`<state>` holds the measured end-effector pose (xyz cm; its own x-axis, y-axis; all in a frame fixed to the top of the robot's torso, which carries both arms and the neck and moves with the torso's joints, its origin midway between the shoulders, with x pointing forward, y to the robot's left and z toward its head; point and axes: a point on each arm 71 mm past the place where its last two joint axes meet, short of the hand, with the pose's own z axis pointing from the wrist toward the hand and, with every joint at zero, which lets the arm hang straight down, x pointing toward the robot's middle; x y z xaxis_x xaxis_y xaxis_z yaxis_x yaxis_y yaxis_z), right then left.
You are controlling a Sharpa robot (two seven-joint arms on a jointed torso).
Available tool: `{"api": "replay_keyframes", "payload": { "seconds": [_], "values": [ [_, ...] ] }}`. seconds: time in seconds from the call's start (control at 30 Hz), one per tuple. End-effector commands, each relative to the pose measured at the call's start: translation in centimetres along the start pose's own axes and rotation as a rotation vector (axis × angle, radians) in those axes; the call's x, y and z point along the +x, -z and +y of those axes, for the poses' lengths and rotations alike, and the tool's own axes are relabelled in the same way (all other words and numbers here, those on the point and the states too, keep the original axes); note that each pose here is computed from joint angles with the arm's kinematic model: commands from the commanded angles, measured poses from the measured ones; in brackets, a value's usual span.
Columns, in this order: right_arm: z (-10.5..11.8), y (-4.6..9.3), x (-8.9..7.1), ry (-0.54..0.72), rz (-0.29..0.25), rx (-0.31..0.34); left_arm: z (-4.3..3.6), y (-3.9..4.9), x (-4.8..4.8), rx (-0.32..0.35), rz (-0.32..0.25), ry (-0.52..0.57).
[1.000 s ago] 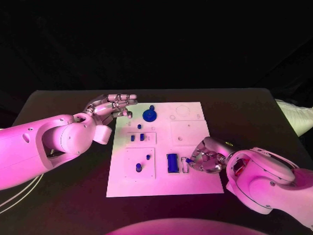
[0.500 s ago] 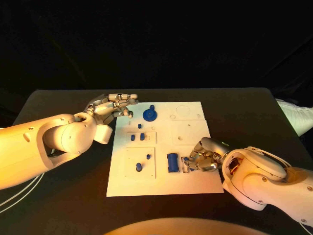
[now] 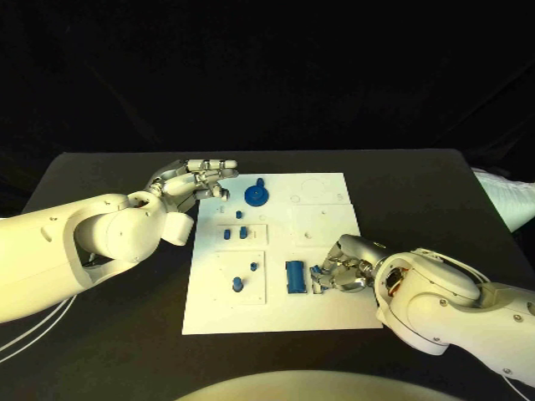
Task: Assemble the parts on the task board
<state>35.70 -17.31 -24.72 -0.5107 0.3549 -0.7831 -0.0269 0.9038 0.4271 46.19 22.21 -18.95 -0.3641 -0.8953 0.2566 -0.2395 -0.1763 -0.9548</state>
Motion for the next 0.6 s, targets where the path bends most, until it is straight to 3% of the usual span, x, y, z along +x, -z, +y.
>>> {"api": "replay_keyframes", "payload": {
  "seconds": [0.03, 0.6],
  "values": [
    [-0.43, 0.01, 0.40, 0.031, 0.025, 0.076, -0.02, 0.00, 0.31, -0.001, 0.025, 0.009],
    [0.09, 0.42, 0.62, 0.060, 0.033, 0.049, 0.01, 0.00, 0.17, -0.007, 0.027, 0.010]
  ]
}}
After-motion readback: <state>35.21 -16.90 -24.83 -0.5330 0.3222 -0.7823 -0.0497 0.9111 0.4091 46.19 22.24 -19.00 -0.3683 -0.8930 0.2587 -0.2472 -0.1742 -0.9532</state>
